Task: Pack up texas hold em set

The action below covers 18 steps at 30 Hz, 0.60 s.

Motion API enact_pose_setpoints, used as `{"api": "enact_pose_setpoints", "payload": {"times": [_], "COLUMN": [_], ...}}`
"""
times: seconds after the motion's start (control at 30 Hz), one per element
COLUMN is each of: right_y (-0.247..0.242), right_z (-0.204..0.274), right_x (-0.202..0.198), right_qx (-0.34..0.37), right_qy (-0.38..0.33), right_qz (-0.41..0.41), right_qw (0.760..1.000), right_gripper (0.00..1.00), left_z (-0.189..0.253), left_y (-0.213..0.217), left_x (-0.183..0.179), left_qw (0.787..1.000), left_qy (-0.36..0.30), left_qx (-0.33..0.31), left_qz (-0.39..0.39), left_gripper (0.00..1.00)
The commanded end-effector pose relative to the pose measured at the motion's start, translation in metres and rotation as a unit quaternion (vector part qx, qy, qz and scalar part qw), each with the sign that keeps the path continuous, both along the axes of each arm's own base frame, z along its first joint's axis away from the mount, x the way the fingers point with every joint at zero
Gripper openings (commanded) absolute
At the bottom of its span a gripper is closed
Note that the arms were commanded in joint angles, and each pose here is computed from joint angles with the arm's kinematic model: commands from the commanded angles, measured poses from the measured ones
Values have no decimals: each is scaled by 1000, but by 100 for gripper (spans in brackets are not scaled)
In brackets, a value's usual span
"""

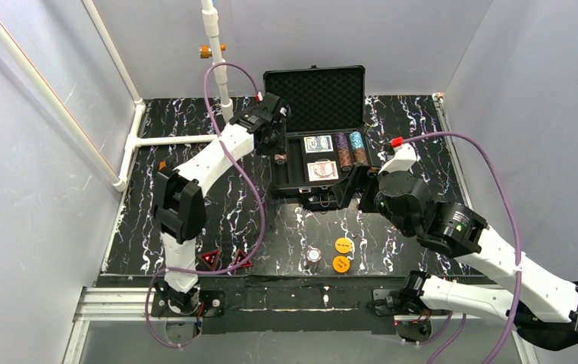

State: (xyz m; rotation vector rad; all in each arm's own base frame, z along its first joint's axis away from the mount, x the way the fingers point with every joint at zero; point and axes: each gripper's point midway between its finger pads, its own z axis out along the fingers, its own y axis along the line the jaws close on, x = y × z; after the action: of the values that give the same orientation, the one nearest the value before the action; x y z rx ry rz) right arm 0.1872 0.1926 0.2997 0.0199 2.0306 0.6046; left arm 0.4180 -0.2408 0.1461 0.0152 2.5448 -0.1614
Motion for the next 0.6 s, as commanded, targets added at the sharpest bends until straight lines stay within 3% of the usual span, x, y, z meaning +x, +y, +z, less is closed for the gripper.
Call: {"api": "enact_pose_setpoints", "payload": {"times": [0.0,0.23,0.57], "right_y": [3,1,-2], "right_z": [4,0,-5], "right_x": [4,2,1], "right_qx": [12,1,-1], "right_qy": [-6,0,4], "right_qz": [-7,-6,-10], "right_qw": [1000,1000,1000], "right_gripper": [98,98,98], "left_z": [-5,-43,-65], "left_y": [0,-7,-9], "left_x": [-23,-23,3], "left_qw": [1000,1000,999], "left_qy": [-2,24,11], "left_qx": [4,4,38], "left_qz": [-3,-1,4], "left_gripper": [38,35,29]}}
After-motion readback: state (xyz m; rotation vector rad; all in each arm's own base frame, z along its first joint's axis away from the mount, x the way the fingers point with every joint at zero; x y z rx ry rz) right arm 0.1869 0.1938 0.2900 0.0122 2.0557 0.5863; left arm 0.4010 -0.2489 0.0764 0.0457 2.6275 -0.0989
